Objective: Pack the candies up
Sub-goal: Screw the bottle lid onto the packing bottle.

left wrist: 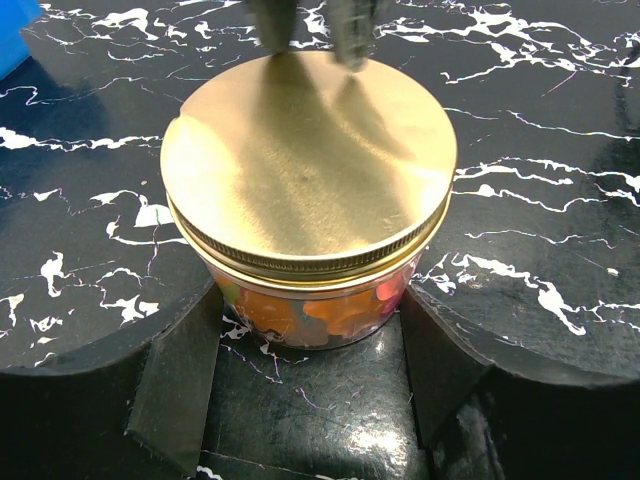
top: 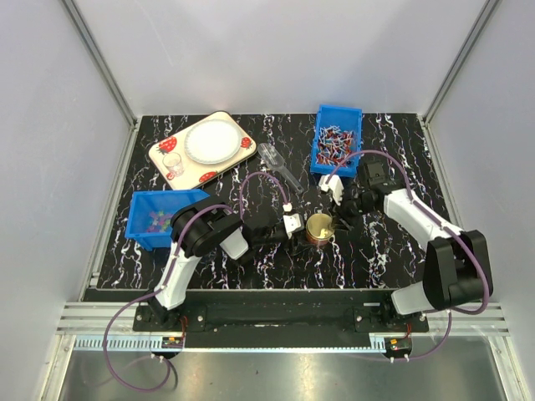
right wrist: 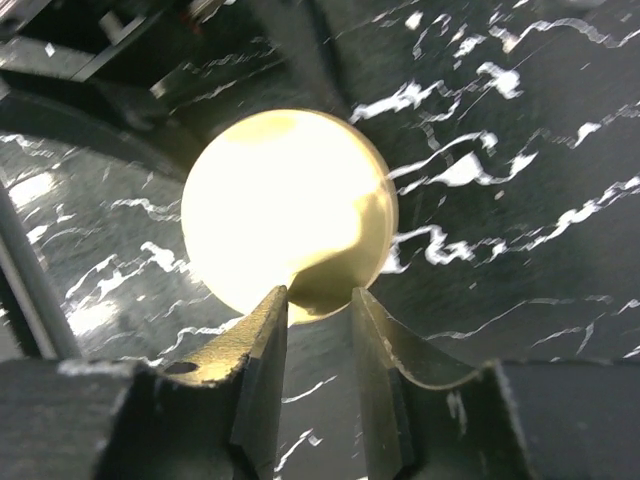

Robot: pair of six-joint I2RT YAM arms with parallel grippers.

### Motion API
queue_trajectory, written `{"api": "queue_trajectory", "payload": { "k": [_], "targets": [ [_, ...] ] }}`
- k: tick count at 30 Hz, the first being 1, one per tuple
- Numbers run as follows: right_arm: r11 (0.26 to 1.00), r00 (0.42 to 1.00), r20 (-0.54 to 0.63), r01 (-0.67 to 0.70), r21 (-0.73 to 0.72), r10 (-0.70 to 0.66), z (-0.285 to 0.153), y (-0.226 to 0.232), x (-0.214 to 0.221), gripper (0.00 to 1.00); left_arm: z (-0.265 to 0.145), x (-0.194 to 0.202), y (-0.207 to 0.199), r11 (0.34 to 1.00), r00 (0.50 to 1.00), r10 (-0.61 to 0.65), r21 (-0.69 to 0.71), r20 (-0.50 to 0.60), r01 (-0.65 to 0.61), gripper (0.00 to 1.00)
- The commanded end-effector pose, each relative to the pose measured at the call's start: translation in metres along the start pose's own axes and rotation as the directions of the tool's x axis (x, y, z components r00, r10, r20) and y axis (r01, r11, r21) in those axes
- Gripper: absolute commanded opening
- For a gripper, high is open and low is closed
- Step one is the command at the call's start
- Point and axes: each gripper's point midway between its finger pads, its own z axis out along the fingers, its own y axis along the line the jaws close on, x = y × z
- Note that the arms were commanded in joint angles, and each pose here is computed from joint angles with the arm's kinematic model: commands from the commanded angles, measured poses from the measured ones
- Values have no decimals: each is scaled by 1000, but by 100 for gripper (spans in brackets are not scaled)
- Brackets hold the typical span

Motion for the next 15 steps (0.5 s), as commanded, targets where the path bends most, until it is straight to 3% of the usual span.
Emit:
{"api": "queue_trajectory", "payload": {
  "k": [1, 6, 15],
  "targets": [
    [1000, 1000, 9, 8, 0, -8, -14, 11, -5, 41, 4, -19, 11, 997, 995, 73, -30, 62, -71, 52],
    [1000, 995, 102, 6, 9, -7, -23, -3, -45, 52, 4, -19, 11, 997, 995, 74, -30, 63, -72, 52],
    [991, 985, 153, -56, -120, 74, 4, -26, -73, 52, 4, -20, 11, 997, 995, 75, -29, 65, -73, 52]
  ]
}}
